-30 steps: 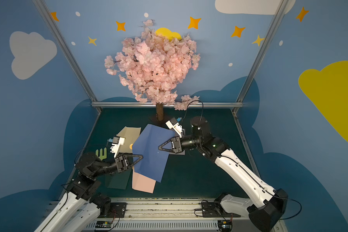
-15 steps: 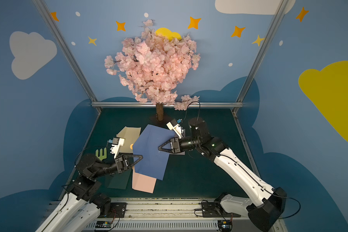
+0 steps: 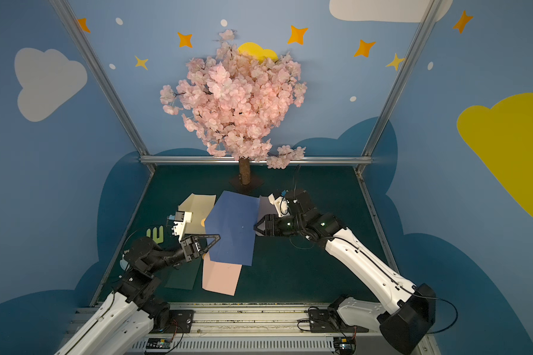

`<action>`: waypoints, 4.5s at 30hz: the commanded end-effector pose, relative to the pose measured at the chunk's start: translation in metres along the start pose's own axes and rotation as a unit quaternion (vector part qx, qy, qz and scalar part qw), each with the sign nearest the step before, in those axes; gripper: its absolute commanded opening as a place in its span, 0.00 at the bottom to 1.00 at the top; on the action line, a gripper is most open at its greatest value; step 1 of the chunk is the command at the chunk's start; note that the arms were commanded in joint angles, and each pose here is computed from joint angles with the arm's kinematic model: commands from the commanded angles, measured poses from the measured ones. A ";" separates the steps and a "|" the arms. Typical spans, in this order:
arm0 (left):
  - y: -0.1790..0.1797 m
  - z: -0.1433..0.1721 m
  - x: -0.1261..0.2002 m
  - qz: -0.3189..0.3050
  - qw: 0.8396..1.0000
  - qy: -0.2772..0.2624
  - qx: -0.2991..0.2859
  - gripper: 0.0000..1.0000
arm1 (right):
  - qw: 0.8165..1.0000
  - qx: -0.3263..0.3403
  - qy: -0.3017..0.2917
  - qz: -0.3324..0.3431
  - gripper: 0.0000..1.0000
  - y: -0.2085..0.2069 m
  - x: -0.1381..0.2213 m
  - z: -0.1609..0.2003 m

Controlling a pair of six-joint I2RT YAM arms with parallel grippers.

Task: Open the envelope
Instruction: Place the envelope at the center of the board, then reset both arms

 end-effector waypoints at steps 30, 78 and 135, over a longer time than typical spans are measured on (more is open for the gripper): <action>0.091 0.079 -0.067 -0.192 0.977 -0.043 0.079 0.03 | 0.980 0.008 -0.089 0.176 0.64 -0.032 0.065 0.024; 0.156 0.170 -0.090 -0.331 0.921 0.058 0.198 0.03 | 0.982 0.010 -0.086 0.167 0.64 -0.032 0.062 0.026; 0.038 -0.023 0.115 -0.532 0.810 -0.203 -0.139 1.00 | 0.973 0.030 -0.079 0.215 0.91 -0.079 0.049 0.013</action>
Point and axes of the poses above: each gripper's point midway between its finger pads, its own x axis back along the fingers, its own y axis along the line the jaws close on, z = x × y, the point moved 5 cm from there along x, back along the fingers, and after that the axes turned 4 degrees about x, right-handed, at the moved point
